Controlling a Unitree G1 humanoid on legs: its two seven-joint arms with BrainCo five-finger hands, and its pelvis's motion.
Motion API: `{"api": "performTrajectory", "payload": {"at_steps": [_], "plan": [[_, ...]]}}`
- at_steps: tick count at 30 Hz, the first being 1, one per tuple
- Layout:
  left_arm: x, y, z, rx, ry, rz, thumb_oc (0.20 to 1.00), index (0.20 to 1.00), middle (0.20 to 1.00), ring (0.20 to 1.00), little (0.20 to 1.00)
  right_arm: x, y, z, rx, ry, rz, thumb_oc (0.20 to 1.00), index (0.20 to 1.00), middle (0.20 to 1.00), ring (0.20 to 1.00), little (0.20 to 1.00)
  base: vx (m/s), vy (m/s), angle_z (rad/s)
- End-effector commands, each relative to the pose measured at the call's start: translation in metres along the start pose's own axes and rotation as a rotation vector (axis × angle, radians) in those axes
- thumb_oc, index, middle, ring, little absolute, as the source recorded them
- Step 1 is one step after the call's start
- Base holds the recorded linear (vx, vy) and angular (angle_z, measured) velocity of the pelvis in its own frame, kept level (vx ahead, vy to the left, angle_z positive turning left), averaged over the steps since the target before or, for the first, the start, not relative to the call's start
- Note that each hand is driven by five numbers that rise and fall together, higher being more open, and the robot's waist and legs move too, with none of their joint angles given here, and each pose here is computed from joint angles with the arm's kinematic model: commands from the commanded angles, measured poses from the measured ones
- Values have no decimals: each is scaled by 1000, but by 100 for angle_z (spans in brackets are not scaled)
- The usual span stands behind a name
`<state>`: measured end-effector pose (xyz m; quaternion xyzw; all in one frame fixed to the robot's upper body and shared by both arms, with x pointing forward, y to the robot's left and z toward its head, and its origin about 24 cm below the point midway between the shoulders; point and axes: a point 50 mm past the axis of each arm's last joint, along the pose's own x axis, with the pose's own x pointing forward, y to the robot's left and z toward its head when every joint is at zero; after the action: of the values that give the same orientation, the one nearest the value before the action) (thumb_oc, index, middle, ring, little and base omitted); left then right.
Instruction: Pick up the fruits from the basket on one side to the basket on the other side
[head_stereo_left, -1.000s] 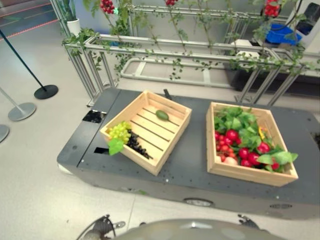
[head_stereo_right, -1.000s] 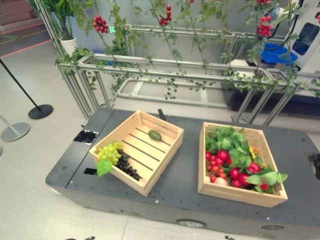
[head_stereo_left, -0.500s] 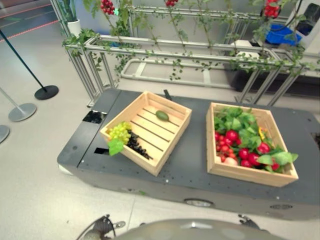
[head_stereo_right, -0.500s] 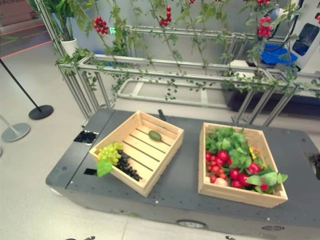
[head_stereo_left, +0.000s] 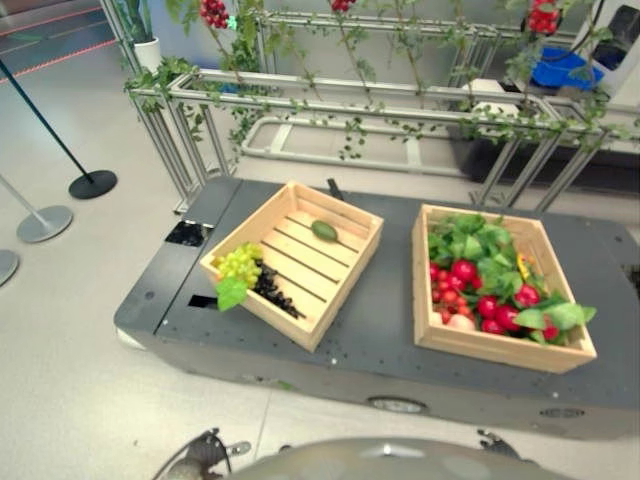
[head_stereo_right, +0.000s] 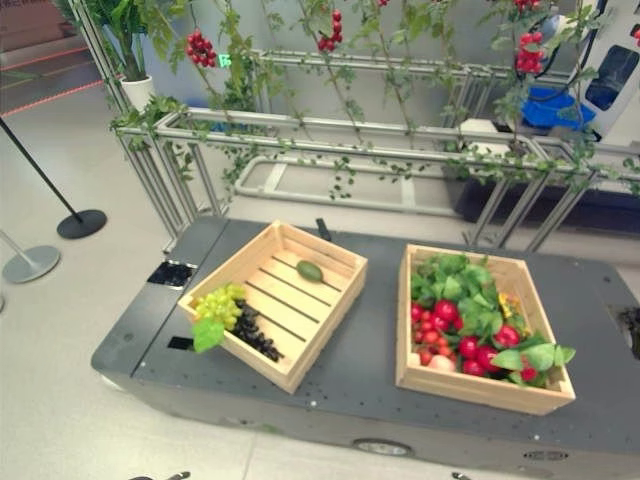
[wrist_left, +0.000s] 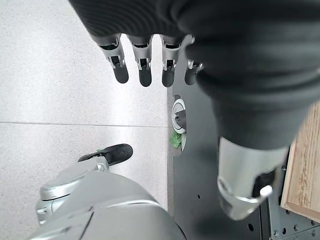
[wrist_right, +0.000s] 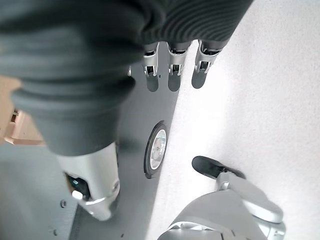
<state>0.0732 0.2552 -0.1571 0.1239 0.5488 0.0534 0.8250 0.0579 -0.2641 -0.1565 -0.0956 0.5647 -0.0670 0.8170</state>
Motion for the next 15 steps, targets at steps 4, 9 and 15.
{"api": "performTrajectory", "payload": {"at_steps": [4, 9, 15], "plan": [[8, 13, 60, -52, -183, 66, 1000, 1000, 1000, 1000, 1000, 6, -18, 59, -10, -185, -39, 1000, 1000, 1000, 1000, 1000, -97, -76, 31], [7, 17, 57, -74, -182, 95, 1000, 1000, 1000, 1000, 1000, 5, -25, 80, -15, -255, -72, 1000, 1000, 1000, 1000, 1000, 126, 127, -12], [8, 23, 64, -51, -201, 118, 1000, 1000, 1000, 1000, 1000, 5, -24, 90, -3, -284, -86, 1000, 1000, 1000, 1000, 1000, 191, 297, -7]]}}
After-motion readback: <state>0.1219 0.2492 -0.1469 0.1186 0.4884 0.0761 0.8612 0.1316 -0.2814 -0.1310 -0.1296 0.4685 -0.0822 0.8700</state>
